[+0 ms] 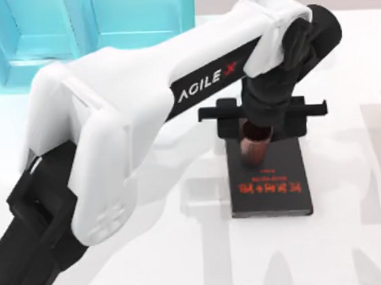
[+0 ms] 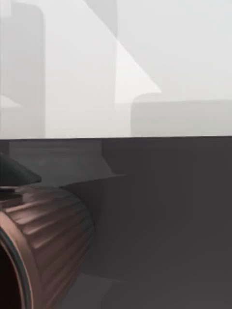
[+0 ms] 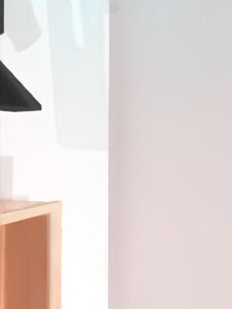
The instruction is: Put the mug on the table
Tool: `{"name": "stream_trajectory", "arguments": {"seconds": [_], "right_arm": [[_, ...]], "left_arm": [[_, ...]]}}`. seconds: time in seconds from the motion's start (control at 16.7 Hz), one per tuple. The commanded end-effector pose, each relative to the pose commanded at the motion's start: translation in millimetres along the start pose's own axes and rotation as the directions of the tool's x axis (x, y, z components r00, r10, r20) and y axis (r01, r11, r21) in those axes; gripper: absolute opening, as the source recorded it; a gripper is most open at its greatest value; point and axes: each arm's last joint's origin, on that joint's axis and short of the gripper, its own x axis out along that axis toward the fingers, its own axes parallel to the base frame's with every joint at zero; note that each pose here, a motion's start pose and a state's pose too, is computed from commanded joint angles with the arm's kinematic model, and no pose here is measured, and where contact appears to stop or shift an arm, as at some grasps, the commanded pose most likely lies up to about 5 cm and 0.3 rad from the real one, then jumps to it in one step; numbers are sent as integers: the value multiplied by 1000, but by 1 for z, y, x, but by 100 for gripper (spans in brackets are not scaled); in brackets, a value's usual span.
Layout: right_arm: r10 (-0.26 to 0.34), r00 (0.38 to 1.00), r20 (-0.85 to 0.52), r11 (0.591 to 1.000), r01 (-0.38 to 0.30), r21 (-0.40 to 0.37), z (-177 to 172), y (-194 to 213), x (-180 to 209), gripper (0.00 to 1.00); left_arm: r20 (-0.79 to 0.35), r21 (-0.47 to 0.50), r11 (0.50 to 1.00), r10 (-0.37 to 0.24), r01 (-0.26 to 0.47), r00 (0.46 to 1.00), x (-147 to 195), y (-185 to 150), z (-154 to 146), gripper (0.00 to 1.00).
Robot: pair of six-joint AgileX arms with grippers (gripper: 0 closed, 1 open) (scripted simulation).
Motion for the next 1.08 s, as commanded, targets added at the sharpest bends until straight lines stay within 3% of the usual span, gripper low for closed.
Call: {"name": "stream_trajectory", "arguments": {"seconds": [0.36, 0.78, 1.08], "right_arm": [[0, 1000, 0, 1000, 0, 0, 0, 0, 0, 100], [0, 1000, 0, 1000, 0, 0, 0, 0, 0, 100], [0, 1000, 0, 1000, 0, 0, 0, 0, 0, 100]], "left_arm": [[3, 0, 1000, -3, 3, 1000, -36, 1, 7, 0], [6, 1, 1000, -7, 7, 1000, -41, 6, 10, 0], [27, -6, 1000, -25, 25, 999, -65, 69, 39, 0]]}}
